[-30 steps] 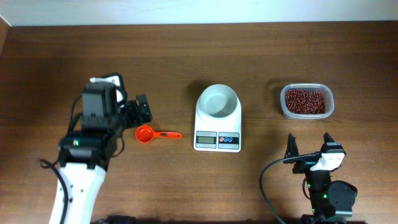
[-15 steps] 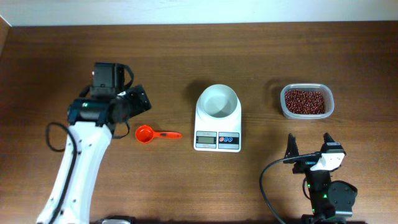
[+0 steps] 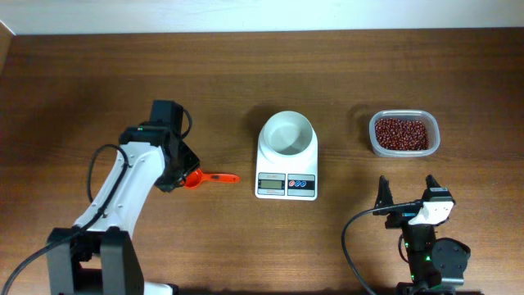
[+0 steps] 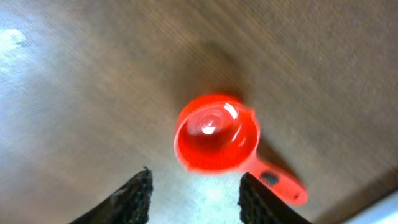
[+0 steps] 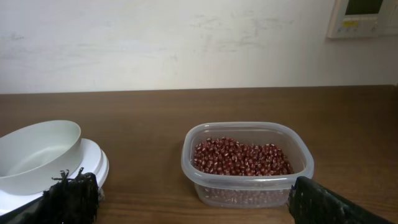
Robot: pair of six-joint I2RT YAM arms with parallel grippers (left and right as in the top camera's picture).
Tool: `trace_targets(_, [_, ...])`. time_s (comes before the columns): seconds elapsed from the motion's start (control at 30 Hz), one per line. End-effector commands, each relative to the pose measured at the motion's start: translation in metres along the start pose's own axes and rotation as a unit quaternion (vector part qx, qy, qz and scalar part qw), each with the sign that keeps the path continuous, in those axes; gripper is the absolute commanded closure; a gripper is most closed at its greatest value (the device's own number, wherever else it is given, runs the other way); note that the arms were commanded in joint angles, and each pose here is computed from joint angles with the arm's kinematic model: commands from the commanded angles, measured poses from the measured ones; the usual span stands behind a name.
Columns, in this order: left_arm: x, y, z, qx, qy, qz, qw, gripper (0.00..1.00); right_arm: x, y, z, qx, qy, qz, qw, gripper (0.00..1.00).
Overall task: Scoop and weigh 50g on scale
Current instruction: 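Move the left gripper over the orange scoop and lower onto its cup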
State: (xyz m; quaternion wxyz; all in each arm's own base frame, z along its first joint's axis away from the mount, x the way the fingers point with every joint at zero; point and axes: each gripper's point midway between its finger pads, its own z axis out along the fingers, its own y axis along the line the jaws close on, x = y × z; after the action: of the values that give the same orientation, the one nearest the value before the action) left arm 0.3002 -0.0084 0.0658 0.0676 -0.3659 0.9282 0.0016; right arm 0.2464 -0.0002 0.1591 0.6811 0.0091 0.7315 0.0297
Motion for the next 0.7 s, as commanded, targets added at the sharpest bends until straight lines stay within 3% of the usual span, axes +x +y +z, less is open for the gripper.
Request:
trace_targets(0.0, [0.017, 0.019, 0.024, -0.028, 0.016, -0.104, 0.994, 0.54, 0.003, -0.002, 0.000, 0.005, 0.004, 0.000, 1.000, 0.01])
trace_targets(0.27, [0.019, 0.018, 0.055, 0.005, -0.007, -0.156, 0.988, 0.55, 0.003, -0.002, 0.000, 0.005, 0.004, 0.000, 1.000, 0.01])
trace_targets(0.43, [0.016, 0.014, 0.064, 0.024, -0.020, -0.163, 0.986, 0.64, 0.003, -0.002, 0.000, 0.005, 0.004, 0.000, 1.000, 0.01])
trace_targets(0.47, [0.016, 0.014, 0.065, 0.023, -0.019, -0.163, 0.986, 0.68, 0.003, -0.002, 0.000, 0.005, 0.004, 0.000, 1.000, 0.01])
trace_targets(0.53, [0.015, 0.014, 0.065, 0.023, -0.022, -0.163, 0.986, 0.93, 0.003, -0.002, 0.000, 0.005, 0.004, 0.000, 1.000, 0.01])
trace_targets(0.57, [0.015, 0.013, 0.065, 0.025, -0.022, -0.163, 0.986, 1.00, 0.003, -0.002, 0.000, 0.005, 0.004, 0.000, 1.000, 0.01])
trace_targets(0.67, [0.012, 0.015, 0.064, 0.025, -0.023, -0.155, 0.987, 1.00, 0.003, -0.002, 0.000, 0.005, 0.004, 0.000, 1.000, 0.01])
